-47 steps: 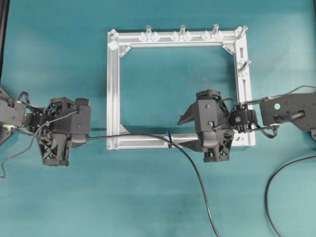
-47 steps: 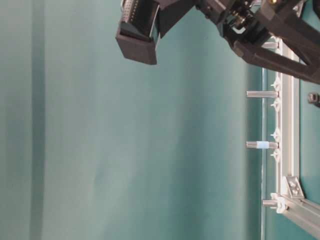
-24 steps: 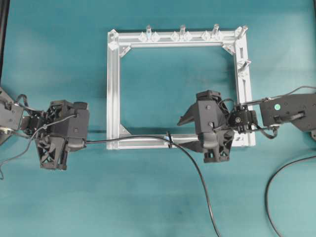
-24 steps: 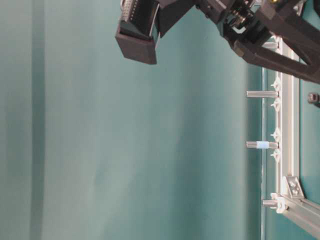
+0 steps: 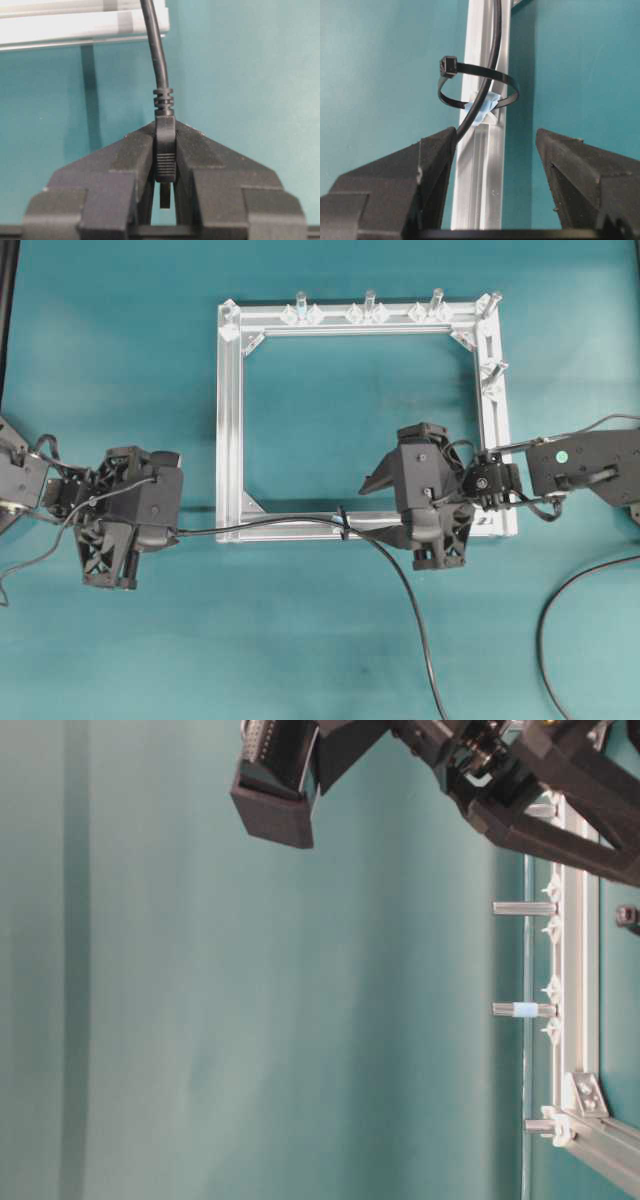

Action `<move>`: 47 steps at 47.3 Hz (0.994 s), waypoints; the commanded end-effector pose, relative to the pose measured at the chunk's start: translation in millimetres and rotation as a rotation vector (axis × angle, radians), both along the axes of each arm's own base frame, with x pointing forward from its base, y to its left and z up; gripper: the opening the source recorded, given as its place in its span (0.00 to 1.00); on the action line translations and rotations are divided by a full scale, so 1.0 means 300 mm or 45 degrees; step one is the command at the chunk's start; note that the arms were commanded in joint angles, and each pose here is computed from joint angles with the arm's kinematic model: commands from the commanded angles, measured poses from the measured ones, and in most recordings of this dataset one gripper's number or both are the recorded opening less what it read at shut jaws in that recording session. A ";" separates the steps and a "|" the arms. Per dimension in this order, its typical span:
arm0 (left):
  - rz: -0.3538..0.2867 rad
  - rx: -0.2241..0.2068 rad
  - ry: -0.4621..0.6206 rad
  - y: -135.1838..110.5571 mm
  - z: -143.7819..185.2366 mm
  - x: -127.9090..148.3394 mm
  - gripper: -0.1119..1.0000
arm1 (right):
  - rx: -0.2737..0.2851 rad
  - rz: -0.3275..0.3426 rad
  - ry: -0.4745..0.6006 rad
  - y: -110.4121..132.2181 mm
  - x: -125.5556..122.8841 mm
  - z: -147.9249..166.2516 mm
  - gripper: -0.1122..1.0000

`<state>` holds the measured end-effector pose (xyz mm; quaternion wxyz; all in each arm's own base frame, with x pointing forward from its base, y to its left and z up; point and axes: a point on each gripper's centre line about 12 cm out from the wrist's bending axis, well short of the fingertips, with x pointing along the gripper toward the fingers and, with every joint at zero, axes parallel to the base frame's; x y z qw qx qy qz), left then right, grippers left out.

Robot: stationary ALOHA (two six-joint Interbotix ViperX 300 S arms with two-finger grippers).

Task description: Insert the wire through the string loop located in the center.

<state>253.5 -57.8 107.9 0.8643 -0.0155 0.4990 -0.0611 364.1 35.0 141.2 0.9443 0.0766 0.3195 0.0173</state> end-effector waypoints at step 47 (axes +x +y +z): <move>0.056 -0.041 -0.046 -0.001 0.052 0.031 0.59 | 0.004 0.004 -0.039 0.004 -0.001 0.033 0.70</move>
